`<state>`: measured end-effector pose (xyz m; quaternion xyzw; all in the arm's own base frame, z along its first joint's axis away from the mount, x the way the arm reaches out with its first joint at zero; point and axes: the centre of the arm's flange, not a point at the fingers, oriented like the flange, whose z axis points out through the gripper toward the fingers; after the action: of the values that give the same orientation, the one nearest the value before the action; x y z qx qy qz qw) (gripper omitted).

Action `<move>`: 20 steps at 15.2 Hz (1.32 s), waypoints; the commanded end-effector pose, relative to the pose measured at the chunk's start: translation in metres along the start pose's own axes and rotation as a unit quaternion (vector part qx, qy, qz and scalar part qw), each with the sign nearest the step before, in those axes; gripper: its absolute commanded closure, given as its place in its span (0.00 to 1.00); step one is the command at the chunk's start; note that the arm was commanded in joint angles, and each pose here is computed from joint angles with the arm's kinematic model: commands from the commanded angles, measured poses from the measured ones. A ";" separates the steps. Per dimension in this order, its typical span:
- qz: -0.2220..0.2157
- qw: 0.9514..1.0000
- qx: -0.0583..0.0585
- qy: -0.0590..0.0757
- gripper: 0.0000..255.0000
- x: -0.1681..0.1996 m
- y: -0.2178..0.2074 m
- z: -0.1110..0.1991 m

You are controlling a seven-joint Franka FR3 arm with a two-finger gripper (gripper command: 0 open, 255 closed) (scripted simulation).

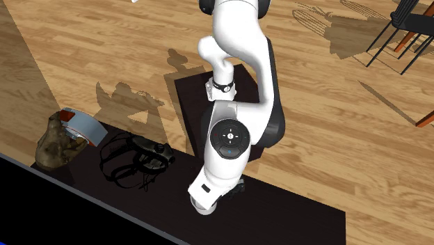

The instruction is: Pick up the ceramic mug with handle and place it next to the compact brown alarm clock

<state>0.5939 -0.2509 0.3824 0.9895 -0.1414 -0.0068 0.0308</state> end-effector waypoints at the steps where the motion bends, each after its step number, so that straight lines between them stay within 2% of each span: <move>1: 0.000 1.000 0.000 0.000 0.00 0.001 0.002 0.011; 5: 0.000 1.000 0.000 0.000 0.00 0.001 0.002 0.035; 13: 0.000 1.000 0.000 0.000 0.00 0.001 0.002 0.035; 14: 0.000 1.000 0.000 0.000 1.00 0.001 0.002 0.035; 20: 0.000 1.000 0.000 0.000 1.00 0.001 0.002 0.035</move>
<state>0.5935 -0.2551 0.3473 0.9894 -0.1415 -0.0064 0.0307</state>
